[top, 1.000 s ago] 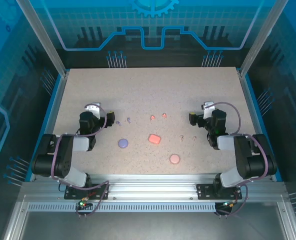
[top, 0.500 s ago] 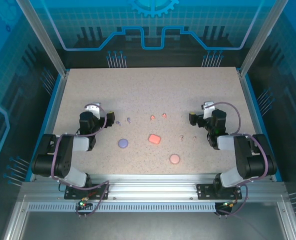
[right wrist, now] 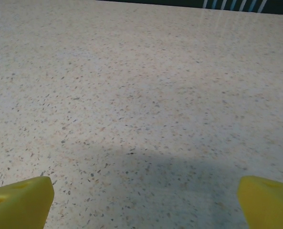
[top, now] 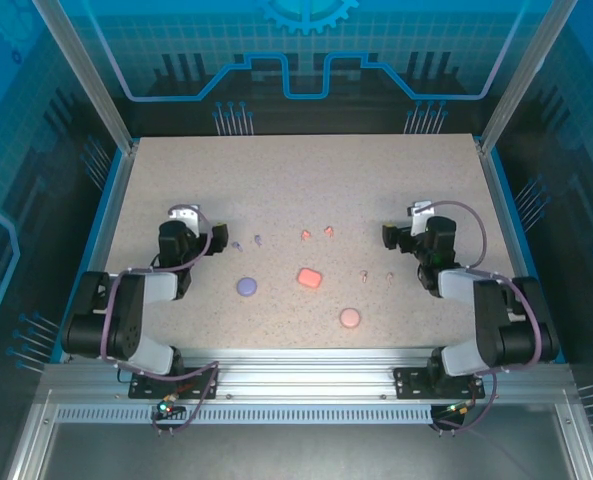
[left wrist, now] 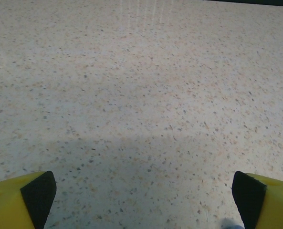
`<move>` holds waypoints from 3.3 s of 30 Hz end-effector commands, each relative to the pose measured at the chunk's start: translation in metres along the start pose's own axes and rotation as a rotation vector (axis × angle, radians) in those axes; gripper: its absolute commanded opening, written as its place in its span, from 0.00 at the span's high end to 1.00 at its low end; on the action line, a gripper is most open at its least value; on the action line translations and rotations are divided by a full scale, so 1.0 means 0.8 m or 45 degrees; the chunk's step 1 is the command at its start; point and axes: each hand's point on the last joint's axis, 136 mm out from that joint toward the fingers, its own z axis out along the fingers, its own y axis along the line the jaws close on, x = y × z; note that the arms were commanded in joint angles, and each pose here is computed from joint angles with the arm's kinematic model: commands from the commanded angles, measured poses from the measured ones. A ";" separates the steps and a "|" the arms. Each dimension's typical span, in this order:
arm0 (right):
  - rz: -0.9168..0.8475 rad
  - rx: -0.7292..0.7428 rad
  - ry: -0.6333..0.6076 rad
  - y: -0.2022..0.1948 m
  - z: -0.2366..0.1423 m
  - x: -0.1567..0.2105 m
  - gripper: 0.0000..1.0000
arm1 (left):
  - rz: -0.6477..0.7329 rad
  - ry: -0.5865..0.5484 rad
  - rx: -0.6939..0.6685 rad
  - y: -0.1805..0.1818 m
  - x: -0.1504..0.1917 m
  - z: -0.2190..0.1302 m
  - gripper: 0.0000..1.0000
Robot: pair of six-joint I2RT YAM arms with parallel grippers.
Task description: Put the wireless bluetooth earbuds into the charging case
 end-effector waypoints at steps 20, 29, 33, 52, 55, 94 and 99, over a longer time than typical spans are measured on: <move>0.699 0.090 0.878 0.100 -0.173 0.009 0.12 | -0.622 0.442 0.274 -0.140 -0.048 -0.108 0.01; 0.721 0.259 1.151 0.184 -0.212 0.091 0.12 | -0.699 0.626 0.257 -0.165 -0.034 -0.108 0.01; 0.731 0.346 1.237 0.202 -0.222 0.120 0.11 | -0.684 0.607 0.237 -0.169 -0.042 -0.109 0.01; 0.688 0.401 1.425 0.234 -0.196 0.206 0.21 | -0.773 0.652 0.353 -0.214 -0.059 -0.111 0.01; 0.684 0.407 1.436 0.236 -0.194 0.212 0.22 | -0.768 0.672 0.357 -0.216 -0.056 -0.110 0.01; 0.748 0.511 1.382 0.214 -0.206 0.225 0.50 | -0.738 0.653 0.415 -0.228 -0.047 -0.109 0.01; 0.789 0.465 1.281 0.212 -0.203 0.201 0.52 | -0.788 0.528 0.507 -0.231 -0.054 -0.108 0.01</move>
